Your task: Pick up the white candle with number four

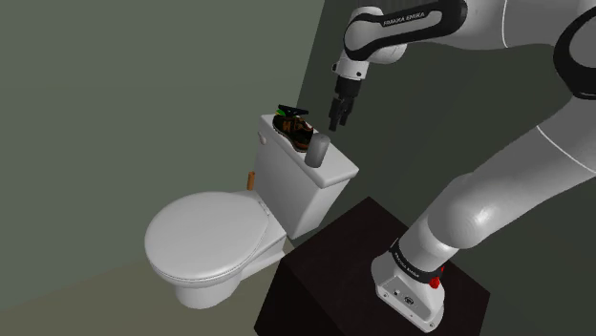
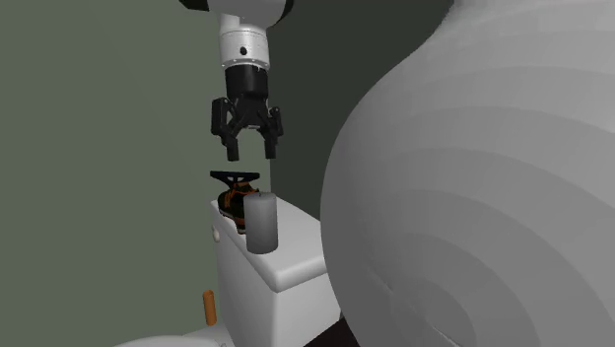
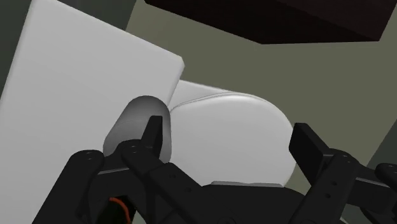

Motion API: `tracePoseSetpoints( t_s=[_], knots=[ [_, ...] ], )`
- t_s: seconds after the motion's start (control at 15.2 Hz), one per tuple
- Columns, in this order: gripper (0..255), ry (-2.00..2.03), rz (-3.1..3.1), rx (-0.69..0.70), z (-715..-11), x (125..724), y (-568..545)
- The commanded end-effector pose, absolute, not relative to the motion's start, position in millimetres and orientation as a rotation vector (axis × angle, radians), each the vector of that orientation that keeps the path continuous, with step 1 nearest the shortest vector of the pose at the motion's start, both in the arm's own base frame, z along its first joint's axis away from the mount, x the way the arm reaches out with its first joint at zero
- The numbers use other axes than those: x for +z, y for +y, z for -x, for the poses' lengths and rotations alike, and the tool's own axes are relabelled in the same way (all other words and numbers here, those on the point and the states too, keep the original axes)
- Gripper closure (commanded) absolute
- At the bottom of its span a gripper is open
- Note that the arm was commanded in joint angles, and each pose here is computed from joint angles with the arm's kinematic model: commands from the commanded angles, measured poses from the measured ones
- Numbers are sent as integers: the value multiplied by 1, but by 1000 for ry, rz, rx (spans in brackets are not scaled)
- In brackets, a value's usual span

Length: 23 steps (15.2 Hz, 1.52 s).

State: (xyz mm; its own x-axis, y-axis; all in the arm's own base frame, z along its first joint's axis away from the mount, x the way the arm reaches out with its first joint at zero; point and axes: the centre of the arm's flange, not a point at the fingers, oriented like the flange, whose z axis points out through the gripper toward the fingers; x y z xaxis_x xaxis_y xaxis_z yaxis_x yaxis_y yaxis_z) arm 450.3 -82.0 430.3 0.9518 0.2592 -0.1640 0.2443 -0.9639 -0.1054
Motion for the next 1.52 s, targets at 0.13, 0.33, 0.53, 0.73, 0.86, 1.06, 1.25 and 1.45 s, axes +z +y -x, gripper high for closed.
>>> tracePoseSetpoints(
  t_s=[0.13,0.33,0.53,0.73,0.86,1.06,1.25,1.45],
  knots=[
    [0,-501,3010,280,-492,400,-100],
    [0,-581,3000,287,-521,376,-111],
    [0,-661,2987,294,-551,351,-120],
    [0,-665,2986,295,-552,340,-121],
    [0,-665,2986,295,-552,329,-121],
    [0,-665,2986,295,-552,310,-121],
    [255,-664,2986,295,-552,310,-121],
    [255,-664,2986,295,-552,310,-121]
  ],
)
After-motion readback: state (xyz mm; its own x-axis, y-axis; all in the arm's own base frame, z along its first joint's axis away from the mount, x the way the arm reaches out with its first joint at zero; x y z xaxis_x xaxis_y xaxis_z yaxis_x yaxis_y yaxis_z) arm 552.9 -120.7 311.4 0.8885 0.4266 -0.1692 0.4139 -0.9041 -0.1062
